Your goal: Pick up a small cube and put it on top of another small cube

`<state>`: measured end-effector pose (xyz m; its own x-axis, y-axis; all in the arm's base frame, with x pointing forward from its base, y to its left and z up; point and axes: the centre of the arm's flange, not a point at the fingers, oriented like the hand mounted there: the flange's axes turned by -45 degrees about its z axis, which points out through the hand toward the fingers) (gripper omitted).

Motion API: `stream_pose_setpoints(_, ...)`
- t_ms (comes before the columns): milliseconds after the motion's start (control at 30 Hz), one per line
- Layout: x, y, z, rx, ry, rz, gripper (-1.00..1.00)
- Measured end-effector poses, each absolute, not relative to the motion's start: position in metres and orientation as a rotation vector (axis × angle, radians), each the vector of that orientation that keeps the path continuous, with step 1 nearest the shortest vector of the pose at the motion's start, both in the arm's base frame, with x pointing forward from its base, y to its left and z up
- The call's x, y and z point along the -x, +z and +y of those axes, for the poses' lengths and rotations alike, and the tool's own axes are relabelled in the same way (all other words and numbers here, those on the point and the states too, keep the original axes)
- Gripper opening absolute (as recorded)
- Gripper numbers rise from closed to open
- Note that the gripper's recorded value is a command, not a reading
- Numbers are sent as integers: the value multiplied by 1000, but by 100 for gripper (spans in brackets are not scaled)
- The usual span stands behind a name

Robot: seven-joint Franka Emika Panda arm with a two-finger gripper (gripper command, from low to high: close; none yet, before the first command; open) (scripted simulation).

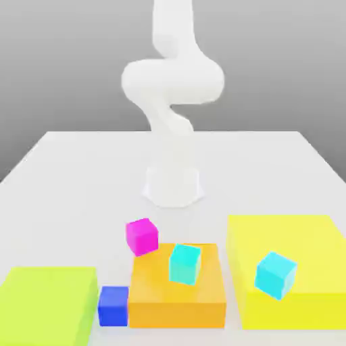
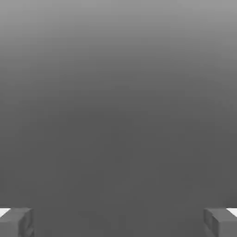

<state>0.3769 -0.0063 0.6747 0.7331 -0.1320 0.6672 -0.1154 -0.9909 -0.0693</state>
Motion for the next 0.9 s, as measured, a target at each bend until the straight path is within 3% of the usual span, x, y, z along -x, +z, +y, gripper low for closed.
stream_pose_setpoints(200,-435,577,-29,2886,-875,665,0)
stream_pose_setpoints(433,-470,457,-60,2780,-601,1177,0)
stream_pose_setpoints(667,-470,334,-90,2581,-329,1671,0)
stream_pose_setpoints(900,-438,218,-107,2295,-58,2126,0)
